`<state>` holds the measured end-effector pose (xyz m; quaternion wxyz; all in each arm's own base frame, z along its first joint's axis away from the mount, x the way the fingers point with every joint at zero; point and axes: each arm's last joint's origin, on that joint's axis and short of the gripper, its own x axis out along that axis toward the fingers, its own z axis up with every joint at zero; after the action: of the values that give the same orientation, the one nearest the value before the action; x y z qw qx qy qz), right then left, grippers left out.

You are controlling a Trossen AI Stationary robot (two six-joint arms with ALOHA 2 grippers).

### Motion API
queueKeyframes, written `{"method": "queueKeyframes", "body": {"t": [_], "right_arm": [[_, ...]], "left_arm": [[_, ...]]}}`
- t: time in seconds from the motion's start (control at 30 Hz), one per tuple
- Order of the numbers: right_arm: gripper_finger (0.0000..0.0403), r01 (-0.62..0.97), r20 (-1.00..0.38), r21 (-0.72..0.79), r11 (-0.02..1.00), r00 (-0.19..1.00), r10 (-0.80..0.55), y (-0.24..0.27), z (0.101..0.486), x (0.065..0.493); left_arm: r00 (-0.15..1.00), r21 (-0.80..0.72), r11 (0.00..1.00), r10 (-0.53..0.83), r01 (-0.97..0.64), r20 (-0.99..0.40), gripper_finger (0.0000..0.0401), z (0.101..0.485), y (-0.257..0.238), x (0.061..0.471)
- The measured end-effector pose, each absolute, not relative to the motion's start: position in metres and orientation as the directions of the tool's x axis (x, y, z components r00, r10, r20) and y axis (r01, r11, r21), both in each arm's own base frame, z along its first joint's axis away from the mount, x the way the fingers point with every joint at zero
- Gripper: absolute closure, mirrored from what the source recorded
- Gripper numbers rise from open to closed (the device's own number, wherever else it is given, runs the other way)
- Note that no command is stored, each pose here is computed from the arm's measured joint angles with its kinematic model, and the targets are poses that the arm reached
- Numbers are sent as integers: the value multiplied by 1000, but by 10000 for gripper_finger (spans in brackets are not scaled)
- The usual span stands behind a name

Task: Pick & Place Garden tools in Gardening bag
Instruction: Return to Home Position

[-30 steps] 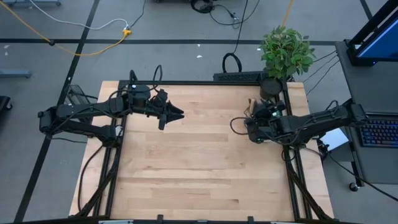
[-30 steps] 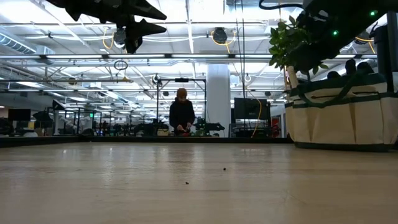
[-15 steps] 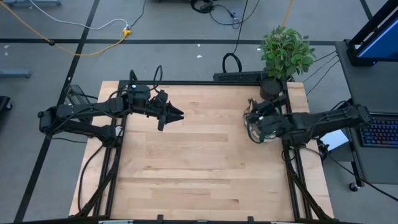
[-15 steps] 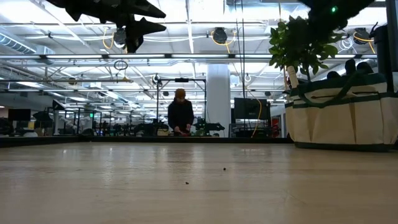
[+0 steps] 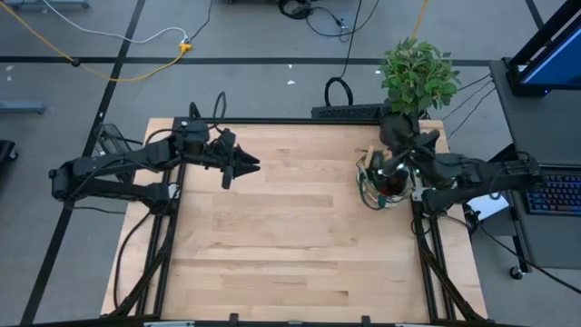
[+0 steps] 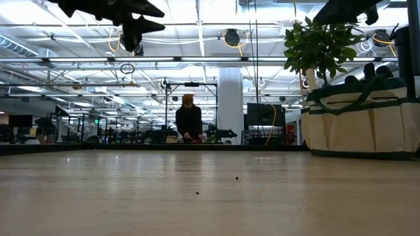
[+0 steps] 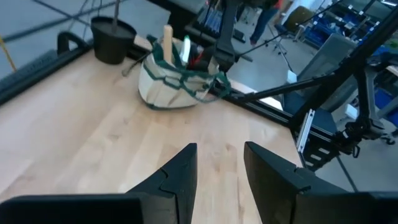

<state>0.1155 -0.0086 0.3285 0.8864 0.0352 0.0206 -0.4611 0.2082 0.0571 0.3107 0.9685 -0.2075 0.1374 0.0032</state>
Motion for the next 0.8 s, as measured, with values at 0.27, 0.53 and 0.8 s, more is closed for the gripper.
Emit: {"method": "queueKeyframes", "body": {"t": [0.27,0.53,0.8], "right_arm": [[388,479,-106,34,877,874,-474,-1,328,93],[383,155,-199,41,987,969,-144,5,318,77],[402,137,-191,65,988,974,-123,1,315,55]], "left_arm": [[977,-350,928,58,-128,-205,265,332,45,170],[978,-278,941,162,-194,-134,265,345,28,144],[960,-210,947,202,-242,-193,265,339,17,143]]}}
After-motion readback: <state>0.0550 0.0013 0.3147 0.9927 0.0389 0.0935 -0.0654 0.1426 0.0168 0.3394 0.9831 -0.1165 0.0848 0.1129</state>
